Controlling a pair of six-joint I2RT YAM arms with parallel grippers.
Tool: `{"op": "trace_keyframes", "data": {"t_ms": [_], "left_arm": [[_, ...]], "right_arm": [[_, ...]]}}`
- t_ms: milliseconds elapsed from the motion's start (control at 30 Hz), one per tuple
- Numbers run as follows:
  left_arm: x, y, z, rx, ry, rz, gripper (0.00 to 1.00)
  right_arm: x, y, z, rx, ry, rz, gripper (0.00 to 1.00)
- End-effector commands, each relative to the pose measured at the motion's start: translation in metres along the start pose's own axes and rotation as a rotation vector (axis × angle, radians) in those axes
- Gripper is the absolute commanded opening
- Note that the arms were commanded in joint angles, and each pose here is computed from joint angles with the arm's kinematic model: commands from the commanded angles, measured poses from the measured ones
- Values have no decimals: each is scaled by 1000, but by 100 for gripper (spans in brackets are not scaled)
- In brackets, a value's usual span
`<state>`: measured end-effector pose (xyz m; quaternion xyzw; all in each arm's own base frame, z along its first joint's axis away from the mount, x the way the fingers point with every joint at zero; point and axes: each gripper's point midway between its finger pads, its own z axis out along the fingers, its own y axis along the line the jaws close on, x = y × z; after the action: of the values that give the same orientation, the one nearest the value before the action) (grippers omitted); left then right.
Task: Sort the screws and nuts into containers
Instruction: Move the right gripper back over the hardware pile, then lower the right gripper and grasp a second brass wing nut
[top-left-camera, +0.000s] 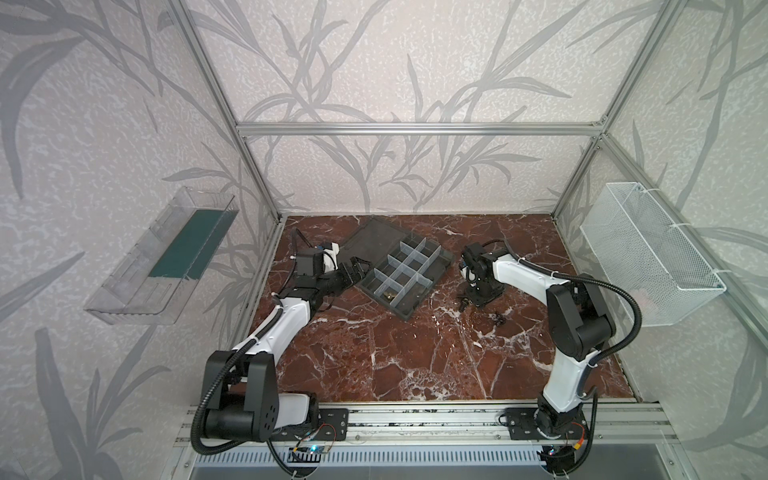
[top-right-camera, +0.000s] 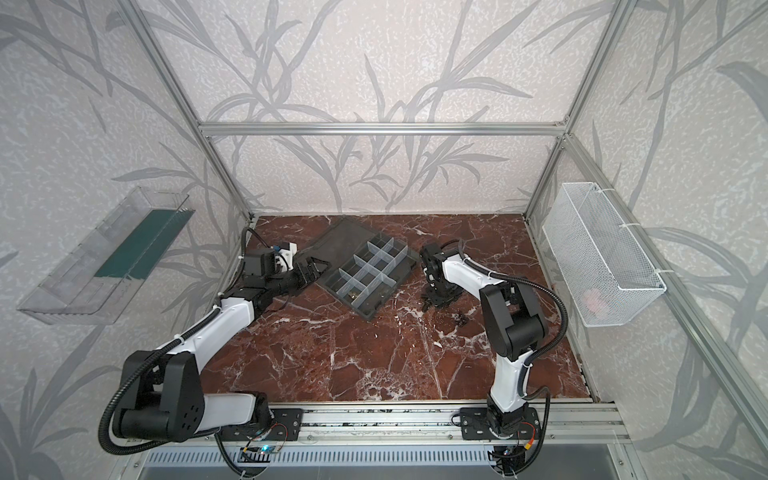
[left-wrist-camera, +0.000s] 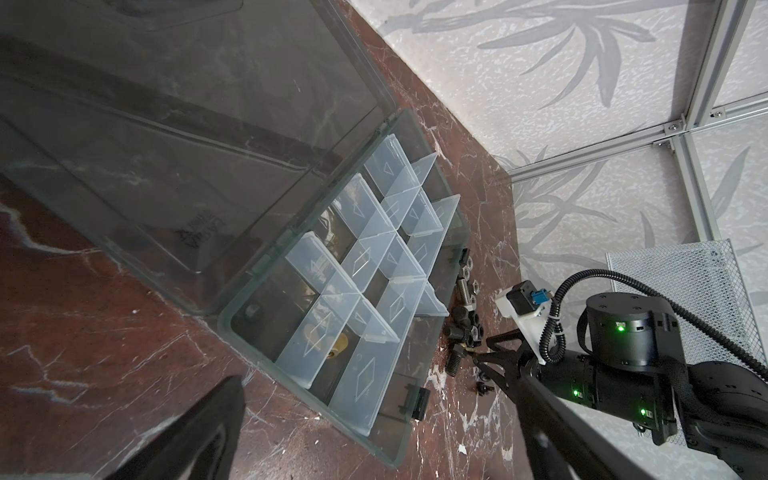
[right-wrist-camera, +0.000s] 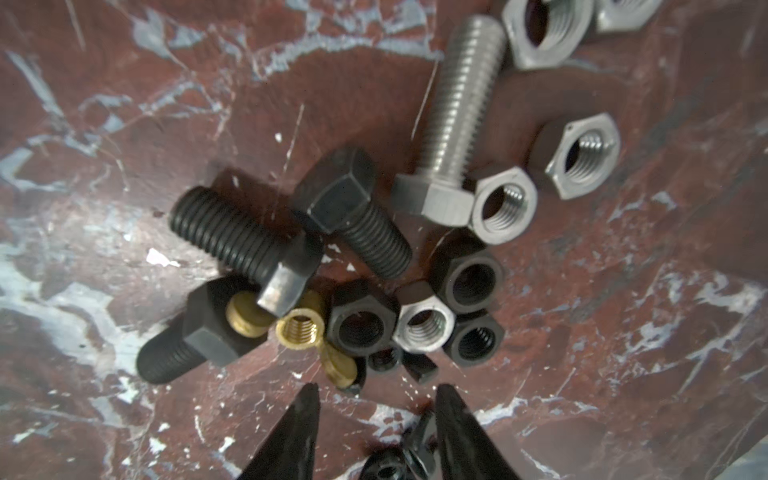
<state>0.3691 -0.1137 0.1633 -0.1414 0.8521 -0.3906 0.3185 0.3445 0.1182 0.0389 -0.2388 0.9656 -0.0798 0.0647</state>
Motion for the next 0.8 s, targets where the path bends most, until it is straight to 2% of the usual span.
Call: {"op": "trace_keyframes", "data": {"t_ms": [0, 433, 767], "left_arm": [[-7, -10, -3, 14, -15, 15, 99], [-5, -10, -4, 14, -13, 11, 99], [-4, -10, -4, 17, -13, 16, 99]], "right_arm": [[-9, 4, 4, 19, -23, -44, 47], [-11, 25, 21, -34, 13, -107, 45], [0, 35, 32, -87, 71, -109, 32]]}}
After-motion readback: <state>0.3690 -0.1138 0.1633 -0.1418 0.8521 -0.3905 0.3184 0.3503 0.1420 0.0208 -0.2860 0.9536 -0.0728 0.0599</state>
